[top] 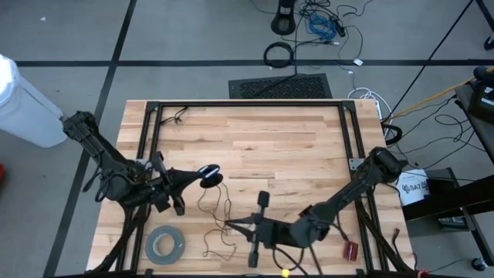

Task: Coil cords
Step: Uncoil the black wire from the spool

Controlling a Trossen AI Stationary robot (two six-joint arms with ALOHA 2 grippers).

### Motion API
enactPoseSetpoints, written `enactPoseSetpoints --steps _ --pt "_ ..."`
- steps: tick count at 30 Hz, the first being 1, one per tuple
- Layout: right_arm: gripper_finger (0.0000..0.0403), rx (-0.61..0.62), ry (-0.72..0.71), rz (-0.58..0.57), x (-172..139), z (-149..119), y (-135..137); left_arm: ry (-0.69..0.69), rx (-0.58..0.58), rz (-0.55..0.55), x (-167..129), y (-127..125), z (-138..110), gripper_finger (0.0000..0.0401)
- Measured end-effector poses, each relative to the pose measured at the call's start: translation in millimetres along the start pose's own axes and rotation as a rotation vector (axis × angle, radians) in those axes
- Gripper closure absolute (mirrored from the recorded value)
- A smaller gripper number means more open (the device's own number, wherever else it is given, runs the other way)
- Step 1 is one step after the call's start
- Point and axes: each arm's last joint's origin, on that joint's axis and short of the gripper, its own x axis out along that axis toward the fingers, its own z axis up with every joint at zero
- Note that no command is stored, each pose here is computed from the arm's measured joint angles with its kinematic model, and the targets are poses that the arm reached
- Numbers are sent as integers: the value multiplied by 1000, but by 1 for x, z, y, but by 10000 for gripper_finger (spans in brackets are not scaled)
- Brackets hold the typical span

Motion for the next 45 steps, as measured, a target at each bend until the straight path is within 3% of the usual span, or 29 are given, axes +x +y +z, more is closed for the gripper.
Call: enactPoseSetpoints --steps 7,24,45 --pt "403 69 23 83 28 -25 -12 21 19 27 6 3 -3 401" --pt "403 135 113 101 49 -68 -11 5 11 59 6 9 0 401" --pt "403 131 481 40 43 -107 -21 -22 -35 83 5 14 3 401"
